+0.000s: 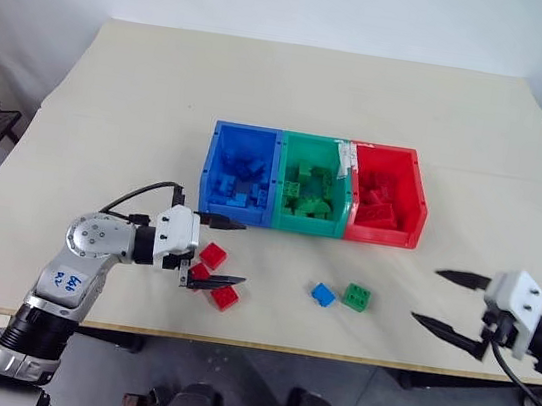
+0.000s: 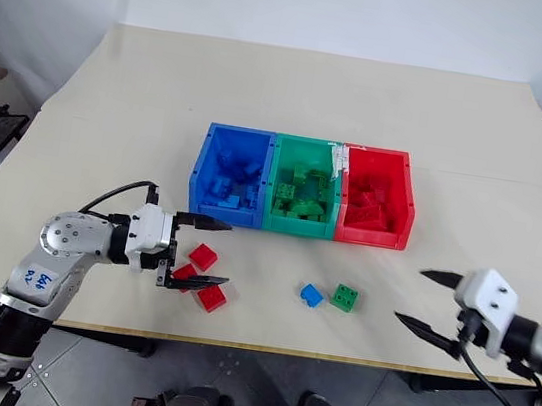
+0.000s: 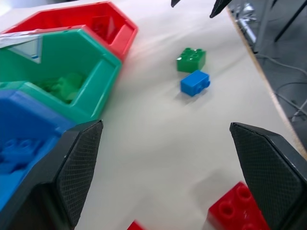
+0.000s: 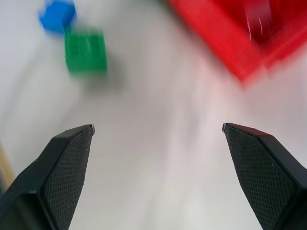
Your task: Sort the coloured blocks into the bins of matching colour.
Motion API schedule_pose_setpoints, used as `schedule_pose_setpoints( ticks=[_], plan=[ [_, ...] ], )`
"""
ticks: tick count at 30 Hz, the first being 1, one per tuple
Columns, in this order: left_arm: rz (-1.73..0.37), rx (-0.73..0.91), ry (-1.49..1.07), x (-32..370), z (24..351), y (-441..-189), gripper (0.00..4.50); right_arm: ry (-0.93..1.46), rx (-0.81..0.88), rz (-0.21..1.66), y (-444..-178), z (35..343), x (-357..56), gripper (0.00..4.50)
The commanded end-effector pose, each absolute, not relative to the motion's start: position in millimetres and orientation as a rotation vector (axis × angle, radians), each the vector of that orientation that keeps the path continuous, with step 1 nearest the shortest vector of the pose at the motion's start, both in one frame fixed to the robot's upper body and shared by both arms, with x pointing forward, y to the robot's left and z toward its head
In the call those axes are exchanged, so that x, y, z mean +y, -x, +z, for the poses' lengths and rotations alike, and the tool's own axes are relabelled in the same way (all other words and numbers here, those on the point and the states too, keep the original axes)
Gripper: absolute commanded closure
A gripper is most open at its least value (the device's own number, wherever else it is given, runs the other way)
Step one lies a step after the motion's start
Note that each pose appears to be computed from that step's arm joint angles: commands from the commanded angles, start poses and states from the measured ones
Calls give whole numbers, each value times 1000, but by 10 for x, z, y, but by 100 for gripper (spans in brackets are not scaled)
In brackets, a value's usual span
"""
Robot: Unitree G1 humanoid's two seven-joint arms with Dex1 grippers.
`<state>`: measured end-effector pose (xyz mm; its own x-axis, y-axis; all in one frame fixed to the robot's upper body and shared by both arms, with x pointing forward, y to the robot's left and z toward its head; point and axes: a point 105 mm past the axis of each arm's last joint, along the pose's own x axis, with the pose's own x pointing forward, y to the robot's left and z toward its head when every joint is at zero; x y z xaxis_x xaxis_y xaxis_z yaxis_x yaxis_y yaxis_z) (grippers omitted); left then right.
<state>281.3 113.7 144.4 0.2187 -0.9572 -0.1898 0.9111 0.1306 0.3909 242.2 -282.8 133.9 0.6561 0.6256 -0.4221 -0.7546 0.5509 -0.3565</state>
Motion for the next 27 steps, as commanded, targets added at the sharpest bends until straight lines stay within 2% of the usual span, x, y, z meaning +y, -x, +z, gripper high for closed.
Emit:
schedule_pose_setpoints(
  ticks=[1, 7, 13, 16, 23, 27],
  plan=[
    [-1399, -145, -479, 1102, 1511, -2779, 0, 573, 221, 900, -2474, 1455, -2599, 2],
    [-1406, -146, -473, 1111, 1521, -2764, 0, 545, 337, 999, -2594, 1319, -2187, 2],
    [-1393, -143, -479, 1144, 1499, -2737, 0, 588, 399, 987, -2849, 1082, -1884, 2],
    [-1382, -145, -486, 1168, 1508, -2732, 0, 565, 431, 1019, -2820, 1015, -1809, 62],
    [-1352, -145, -500, 1230, 1513, -2762, 0, 568, 446, 1040, -2746, 1012, -1809, 296],
    [-1344, -149, -497, 1240, 1509, -2770, 0, 556, 390, 1030, -2779, 1136, -1809, 302]
  ],
)
